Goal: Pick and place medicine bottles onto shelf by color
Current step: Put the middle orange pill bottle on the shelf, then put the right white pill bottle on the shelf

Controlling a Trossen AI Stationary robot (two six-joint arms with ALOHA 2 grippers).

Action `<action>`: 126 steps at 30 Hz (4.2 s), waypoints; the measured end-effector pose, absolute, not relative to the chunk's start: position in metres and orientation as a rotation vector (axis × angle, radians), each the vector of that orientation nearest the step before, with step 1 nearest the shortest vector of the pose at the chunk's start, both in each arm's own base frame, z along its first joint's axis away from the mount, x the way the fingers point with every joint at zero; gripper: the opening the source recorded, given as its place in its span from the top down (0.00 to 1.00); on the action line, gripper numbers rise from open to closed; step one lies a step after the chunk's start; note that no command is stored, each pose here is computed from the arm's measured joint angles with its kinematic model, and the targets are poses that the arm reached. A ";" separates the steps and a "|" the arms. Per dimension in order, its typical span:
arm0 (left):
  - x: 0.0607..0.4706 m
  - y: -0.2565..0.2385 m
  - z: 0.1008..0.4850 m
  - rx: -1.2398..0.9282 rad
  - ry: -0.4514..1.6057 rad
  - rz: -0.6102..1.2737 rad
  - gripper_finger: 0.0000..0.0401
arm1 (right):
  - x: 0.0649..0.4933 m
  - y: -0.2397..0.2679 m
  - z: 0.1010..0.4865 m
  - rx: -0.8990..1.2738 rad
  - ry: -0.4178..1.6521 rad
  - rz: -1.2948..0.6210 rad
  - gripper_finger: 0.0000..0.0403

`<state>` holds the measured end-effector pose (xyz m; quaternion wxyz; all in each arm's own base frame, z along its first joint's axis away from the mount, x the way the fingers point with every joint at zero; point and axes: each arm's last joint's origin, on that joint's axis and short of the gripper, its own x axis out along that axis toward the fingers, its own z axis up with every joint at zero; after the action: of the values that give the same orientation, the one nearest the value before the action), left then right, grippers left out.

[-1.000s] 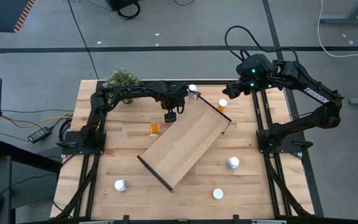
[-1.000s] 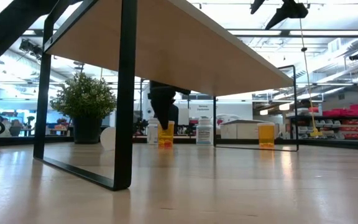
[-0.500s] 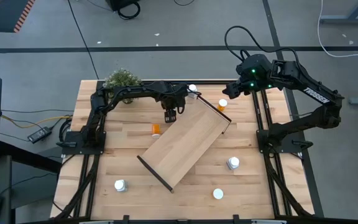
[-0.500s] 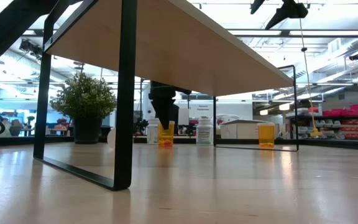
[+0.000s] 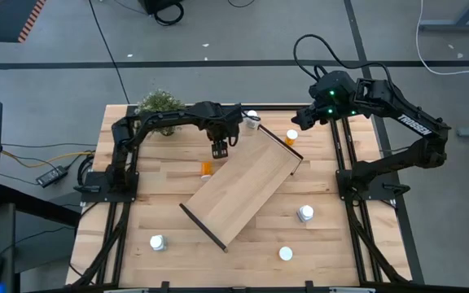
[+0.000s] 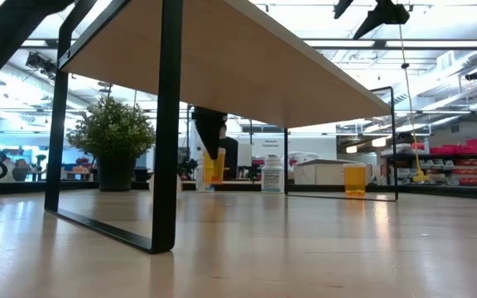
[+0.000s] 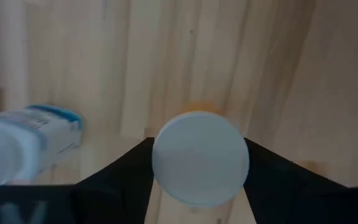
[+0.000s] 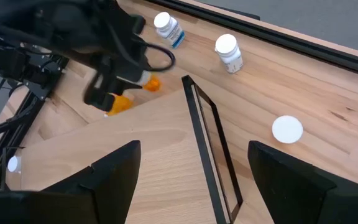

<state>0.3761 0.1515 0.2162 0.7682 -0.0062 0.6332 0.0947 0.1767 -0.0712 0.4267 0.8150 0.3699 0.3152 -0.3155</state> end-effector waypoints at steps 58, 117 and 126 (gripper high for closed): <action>0.298 -0.104 0.336 -0.230 1.333 0.226 0.43 | 0.187 -0.033 0.426 0.456 0.776 -0.476 0.25; 0.293 -0.072 0.463 -0.186 0.822 0.248 0.14 | 0.184 0.081 0.238 0.971 1.383 -0.483 0.14; 0.284 -0.079 0.466 -0.173 0.856 0.232 0.15 | 0.178 0.075 0.208 0.962 1.387 -0.541 0.11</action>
<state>0.2838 -0.0795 0.4657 0.8996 -0.0835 0.4138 0.1119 0.1785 0.0745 0.2077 0.6322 0.4206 0.6063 -0.2363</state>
